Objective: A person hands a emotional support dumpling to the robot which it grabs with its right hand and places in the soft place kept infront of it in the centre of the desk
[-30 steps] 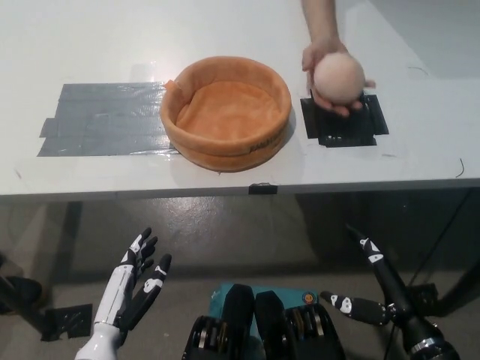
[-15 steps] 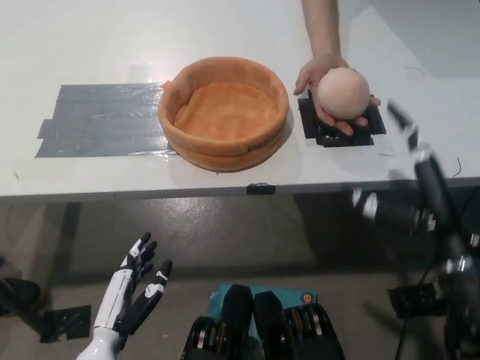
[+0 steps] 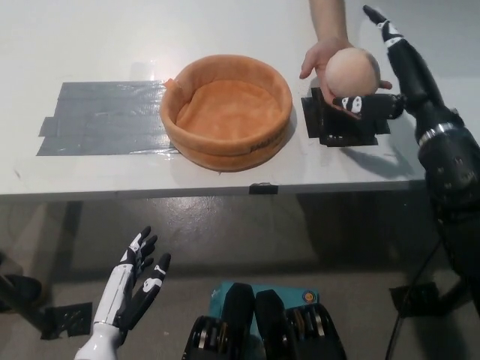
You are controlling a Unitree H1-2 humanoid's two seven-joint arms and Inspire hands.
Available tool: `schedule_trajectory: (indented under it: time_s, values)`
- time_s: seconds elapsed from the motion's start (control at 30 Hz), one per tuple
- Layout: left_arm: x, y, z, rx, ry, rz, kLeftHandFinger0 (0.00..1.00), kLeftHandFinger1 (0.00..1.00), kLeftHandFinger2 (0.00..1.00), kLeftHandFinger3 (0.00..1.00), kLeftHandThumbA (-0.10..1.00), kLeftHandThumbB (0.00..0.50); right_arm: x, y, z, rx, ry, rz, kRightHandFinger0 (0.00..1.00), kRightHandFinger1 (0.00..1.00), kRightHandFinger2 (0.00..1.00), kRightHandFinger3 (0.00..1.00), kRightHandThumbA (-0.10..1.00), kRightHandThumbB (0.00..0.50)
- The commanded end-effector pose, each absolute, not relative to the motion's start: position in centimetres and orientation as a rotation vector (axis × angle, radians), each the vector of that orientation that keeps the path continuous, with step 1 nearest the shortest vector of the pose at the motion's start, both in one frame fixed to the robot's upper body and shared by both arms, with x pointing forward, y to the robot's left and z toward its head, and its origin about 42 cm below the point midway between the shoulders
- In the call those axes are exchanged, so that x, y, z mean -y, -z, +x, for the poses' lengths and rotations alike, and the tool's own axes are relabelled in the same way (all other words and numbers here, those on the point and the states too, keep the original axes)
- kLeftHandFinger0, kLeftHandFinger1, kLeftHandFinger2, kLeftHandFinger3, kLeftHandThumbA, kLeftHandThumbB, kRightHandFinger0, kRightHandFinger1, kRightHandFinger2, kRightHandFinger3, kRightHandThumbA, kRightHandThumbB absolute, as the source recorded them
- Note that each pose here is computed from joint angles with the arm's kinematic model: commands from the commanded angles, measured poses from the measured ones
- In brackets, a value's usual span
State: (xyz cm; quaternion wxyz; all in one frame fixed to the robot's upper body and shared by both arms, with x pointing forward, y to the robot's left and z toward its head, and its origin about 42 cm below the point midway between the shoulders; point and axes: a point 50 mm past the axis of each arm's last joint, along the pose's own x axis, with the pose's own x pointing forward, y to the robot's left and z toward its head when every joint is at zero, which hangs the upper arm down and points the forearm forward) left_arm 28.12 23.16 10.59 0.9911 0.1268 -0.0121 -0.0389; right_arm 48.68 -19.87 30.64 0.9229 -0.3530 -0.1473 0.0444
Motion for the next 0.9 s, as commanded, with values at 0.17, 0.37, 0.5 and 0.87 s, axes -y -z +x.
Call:
schedule_trajectory:
  time_s: [0.17, 0.37, 0.5, 0.87]
  values:
    - [-23.1, -12.7, 28.7, 0.114, 0.083, 0.275, 1.0, 1.0, 1.0, 1.0, 0.73, 0.0, 18.9, -33.1, 53.4, 0.174, -0.123, -0.734, 1.0, 1.0, 1.0, 1.0, 0.96, 0.356]
    - [-22.8, -12.9, 28.9, 0.12, 0.086, 0.257, 1.0, 1.0, 1.0, 1.0, 0.73, 0.0, 18.7, -33.5, 55.0, 0.122, -0.122, -0.778, 1.0, 1.0, 1.0, 1.0, 1.0, 0.368]
    - [-22.9, -13.3, 29.3, 0.125, 0.088, 0.249, 1.0, 1.0, 1.0, 1.0, 0.73, 0.0, 19.1, -34.5, 55.6, 0.131, -0.108, -0.781, 1.0, 1.0, 1.0, 1.0, 1.0, 0.381]
    - [-22.9, -13.6, 29.7, 0.129, 0.09, 0.279, 1.0, 1.0, 1.0, 1.0, 0.73, 0.0, 19.2, -35.8, 56.1, 0.171, -0.127, -0.759, 1.0, 1.0, 1.0, 1.0, 0.99, 0.372]
